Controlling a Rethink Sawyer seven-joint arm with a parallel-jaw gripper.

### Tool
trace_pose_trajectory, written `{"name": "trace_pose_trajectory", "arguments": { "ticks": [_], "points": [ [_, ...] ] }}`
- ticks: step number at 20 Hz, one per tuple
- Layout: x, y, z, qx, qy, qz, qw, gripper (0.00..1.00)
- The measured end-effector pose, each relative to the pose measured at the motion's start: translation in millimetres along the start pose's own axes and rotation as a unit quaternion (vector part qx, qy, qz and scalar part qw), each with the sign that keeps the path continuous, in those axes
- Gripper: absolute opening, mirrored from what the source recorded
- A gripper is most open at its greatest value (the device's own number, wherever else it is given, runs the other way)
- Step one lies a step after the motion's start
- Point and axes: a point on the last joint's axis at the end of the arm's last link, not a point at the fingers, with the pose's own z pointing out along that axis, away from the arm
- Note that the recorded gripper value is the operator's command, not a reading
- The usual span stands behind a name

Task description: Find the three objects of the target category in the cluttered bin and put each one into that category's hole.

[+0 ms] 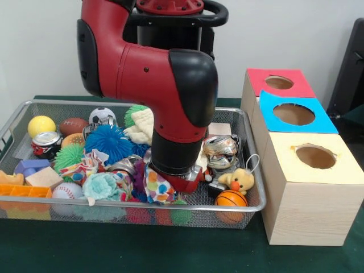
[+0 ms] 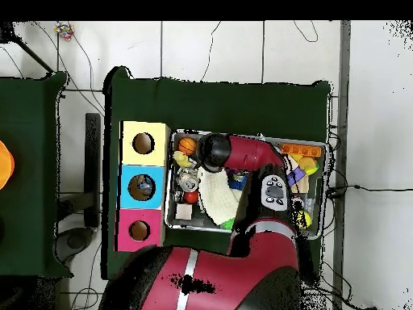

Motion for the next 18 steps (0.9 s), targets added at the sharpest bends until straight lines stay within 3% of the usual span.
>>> {"name": "trace_pose_trajectory", "arguments": {
  "ticks": [7,18],
  "points": [
    [9.0,6.2,-4.4,-0.016,0.011,0.003,0.9998,0.0],
    [9.3,2.6,-10.4,-0.024,0.015,0.01,0.9996,0.0]
  ]
}}
